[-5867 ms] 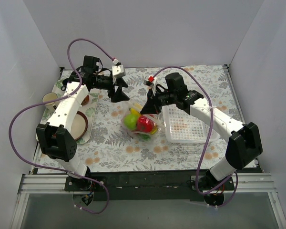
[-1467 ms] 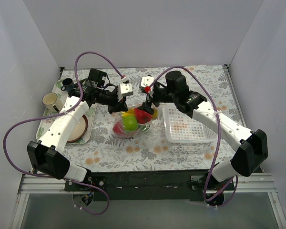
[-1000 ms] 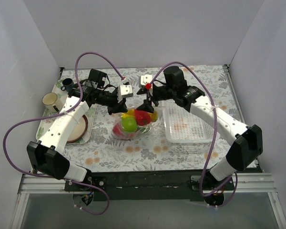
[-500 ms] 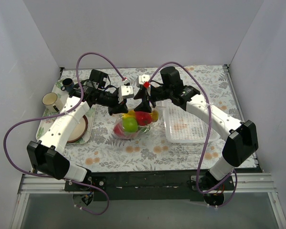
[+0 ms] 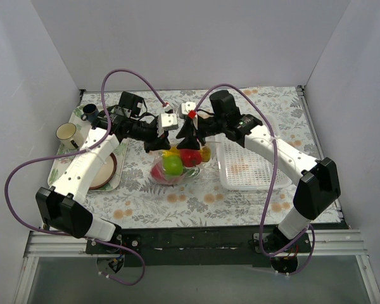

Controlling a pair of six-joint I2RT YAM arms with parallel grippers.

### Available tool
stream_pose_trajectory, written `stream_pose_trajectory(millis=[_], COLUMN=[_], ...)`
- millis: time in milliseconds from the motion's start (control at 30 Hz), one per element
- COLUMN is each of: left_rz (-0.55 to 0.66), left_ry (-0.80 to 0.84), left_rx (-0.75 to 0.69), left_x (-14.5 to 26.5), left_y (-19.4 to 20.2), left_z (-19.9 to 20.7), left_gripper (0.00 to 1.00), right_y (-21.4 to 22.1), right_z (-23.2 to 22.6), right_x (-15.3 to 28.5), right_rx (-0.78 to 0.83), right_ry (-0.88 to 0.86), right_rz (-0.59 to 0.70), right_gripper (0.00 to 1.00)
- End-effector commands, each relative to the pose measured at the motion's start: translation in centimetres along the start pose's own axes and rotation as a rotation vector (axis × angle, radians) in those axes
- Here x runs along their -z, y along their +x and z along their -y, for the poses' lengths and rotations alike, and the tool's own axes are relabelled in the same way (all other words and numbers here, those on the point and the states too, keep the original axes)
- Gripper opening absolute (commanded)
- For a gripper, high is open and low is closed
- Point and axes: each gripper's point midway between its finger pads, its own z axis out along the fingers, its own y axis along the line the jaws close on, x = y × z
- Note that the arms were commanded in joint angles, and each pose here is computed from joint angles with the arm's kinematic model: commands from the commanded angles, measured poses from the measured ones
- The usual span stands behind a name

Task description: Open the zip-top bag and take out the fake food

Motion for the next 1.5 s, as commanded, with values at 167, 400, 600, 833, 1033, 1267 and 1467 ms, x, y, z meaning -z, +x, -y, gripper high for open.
stream_pose_trajectory(millis=[167, 400, 600, 833, 1033, 1267, 1467], left_rz=[0.076, 0.053, 0.036, 0.015, -0.006, -0.033, -0.085], left_ry=[-0.022, -0.034, -0.043, -0.060, -0.072, -0.106, -0.171], left_rx=[-0.094, -0.102, -0.099, -0.102, -0.104, -0.112, -0.141], left_x=[1.1, 1.0, 0.9, 0.7, 0.6, 0.6, 0.7], left_y=[-3.1, -2.4, -1.9, -1.2, -0.4, 0.3, 1.3], left_z=[-0.2, -0.2, -0.3, -0.6, -0.7, -1.3, -2.8], left_gripper=[0.00, 0.00, 0.00, 0.00, 0.00, 0.00, 0.00], right_y=[-2.1, -1.9, -1.5, -1.0, -0.1, 2.6, 6.0], right_z=[-0.4, -0.9, -1.1, -0.8, -0.5, 0.7, 1.8], right_x=[0.5, 0.8, 1.0, 2.2, 3.3, 6.4, 11.5], right_rx=[0.040, 0.040, 0.035, 0.052, 0.038, -0.018, -0.073], right_ry=[-0.013, -0.012, -0.008, 0.050, 0.093, 0.197, 0.369], right_rz=[0.029, 0.020, 0.008, 0.011, -0.001, -0.033, -0.039], right_gripper=[0.36, 0.30, 0.19, 0.09, 0.01, 0.01, 0.01])
